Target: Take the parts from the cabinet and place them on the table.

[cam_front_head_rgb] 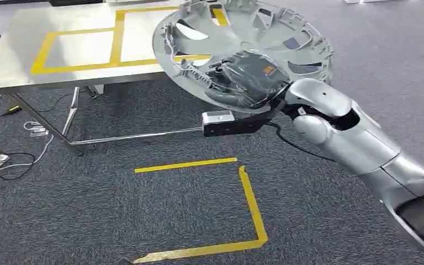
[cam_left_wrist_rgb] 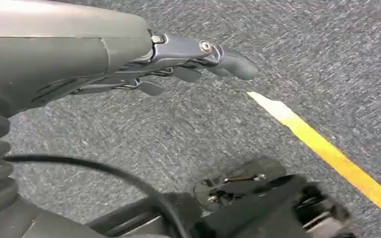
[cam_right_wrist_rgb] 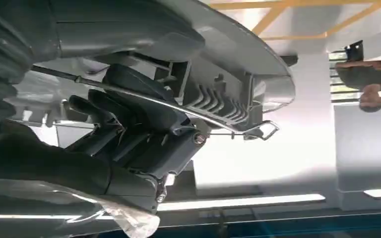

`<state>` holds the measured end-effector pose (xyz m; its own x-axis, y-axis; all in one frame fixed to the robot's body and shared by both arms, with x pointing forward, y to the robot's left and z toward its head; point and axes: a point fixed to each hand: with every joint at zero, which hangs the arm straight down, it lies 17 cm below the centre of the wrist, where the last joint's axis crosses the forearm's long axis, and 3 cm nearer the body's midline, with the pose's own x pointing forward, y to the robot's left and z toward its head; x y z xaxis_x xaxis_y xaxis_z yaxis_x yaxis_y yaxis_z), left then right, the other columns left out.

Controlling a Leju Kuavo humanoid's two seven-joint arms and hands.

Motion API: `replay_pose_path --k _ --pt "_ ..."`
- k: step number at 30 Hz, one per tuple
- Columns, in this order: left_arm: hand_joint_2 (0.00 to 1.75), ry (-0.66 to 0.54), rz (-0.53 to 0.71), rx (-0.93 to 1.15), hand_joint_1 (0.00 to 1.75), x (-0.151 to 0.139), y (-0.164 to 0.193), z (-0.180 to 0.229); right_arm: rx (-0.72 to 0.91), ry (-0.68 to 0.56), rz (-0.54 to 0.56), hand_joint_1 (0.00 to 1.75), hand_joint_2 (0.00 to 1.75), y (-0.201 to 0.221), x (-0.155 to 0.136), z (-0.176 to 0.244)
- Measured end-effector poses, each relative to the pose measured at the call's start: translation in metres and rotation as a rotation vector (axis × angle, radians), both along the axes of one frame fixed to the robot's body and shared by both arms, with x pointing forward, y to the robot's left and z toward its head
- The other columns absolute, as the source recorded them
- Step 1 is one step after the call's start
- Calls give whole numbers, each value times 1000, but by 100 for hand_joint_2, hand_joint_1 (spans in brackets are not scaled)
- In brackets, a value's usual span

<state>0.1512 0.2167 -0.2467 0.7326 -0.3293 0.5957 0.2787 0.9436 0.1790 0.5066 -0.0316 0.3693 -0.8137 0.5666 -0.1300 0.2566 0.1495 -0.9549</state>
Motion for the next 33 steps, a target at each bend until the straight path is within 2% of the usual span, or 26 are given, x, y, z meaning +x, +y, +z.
replay_pose_path --k 11,33 --pt "175 -6 -31 -1 0 -1 -4 1 -18 17 28 175 175 13 -8 -13" --pt "175 -19 -82 -13 0 0 -11 2 -19 18 44 175 175 24 -10 -13"
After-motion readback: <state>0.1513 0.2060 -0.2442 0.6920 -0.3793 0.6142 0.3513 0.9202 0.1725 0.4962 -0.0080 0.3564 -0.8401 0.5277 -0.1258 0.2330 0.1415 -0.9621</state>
